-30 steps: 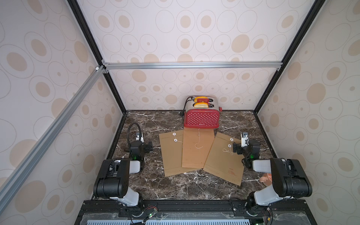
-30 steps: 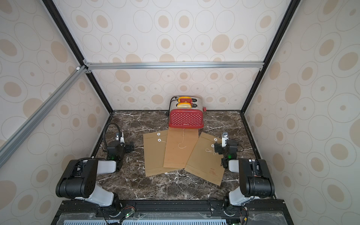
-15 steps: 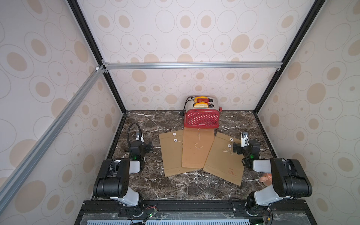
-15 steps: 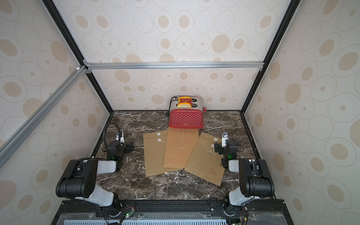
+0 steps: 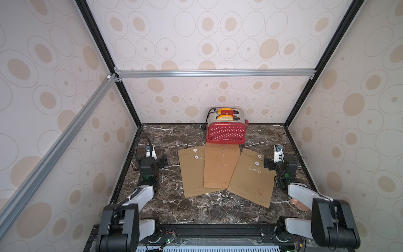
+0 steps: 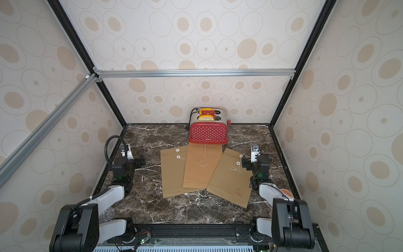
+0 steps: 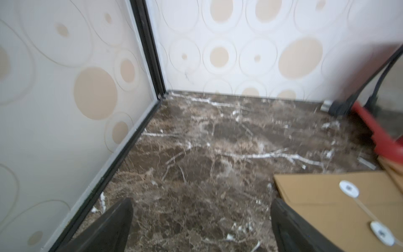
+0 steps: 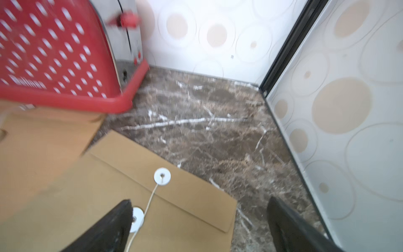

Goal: Close the mouth of the file bag
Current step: Pick up the file bag from the center of the board, then adjust the file bag at the center of the board.

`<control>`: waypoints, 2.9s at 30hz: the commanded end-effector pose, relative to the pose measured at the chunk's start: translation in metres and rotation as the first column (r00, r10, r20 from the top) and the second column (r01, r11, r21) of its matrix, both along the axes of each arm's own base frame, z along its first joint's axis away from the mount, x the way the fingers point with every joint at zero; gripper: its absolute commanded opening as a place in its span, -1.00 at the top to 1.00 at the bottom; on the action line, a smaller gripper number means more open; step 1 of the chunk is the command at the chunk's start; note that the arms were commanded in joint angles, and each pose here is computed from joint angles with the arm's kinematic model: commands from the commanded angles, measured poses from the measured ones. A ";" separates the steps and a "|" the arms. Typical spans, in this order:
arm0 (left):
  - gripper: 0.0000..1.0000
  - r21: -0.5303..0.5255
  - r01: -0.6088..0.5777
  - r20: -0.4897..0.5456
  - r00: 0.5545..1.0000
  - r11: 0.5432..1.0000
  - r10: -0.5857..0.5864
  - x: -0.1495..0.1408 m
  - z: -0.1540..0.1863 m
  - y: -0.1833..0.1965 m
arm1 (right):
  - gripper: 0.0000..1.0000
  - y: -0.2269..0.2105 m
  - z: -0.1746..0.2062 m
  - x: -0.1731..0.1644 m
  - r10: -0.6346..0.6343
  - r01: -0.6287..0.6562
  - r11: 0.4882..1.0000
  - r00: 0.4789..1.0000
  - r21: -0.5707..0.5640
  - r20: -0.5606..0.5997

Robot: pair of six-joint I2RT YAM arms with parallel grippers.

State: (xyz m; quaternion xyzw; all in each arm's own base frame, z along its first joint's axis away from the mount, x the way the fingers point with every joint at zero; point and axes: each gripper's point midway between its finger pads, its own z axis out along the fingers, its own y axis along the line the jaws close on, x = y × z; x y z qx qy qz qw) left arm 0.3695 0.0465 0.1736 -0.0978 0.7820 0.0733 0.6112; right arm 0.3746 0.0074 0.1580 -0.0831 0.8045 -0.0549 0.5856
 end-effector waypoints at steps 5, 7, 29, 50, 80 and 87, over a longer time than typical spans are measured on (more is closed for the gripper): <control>-0.98 -0.375 0.062 0.053 0.998 0.925 -0.046 -0.004 0.075 -0.027 | -1.00 0.011 0.034 -0.032 -0.015 0.037 0.957 0.997 0.287 -0.080; -0.98 -0.480 0.080 0.014 0.996 0.874 -0.084 -0.005 0.082 -0.040 | -1.00 0.032 0.041 -0.042 0.100 -0.070 0.941 0.992 0.332 -0.075; -0.79 -0.722 0.214 -0.259 0.797 0.658 -0.545 -0.057 -0.016 -0.168 | -0.79 0.230 -0.030 -0.094 0.474 -0.317 0.870 0.752 0.379 -0.459; -0.63 -0.586 0.013 -0.578 0.693 0.810 -0.430 -0.061 -0.095 -0.146 | -0.70 0.315 -0.089 -0.074 0.472 -0.366 0.881 0.668 0.299 -0.575; 0.24 -0.588 0.012 -0.636 0.611 0.809 -0.472 -0.062 -0.137 -0.157 | -0.73 0.311 -0.125 -0.085 0.460 -0.345 0.888 0.628 0.304 -0.628; 0.13 -0.574 0.020 -0.644 0.607 0.818 -0.467 -0.062 -0.139 -0.156 | -0.73 0.313 -0.128 -0.087 0.465 -0.341 0.885 0.620 0.317 -0.632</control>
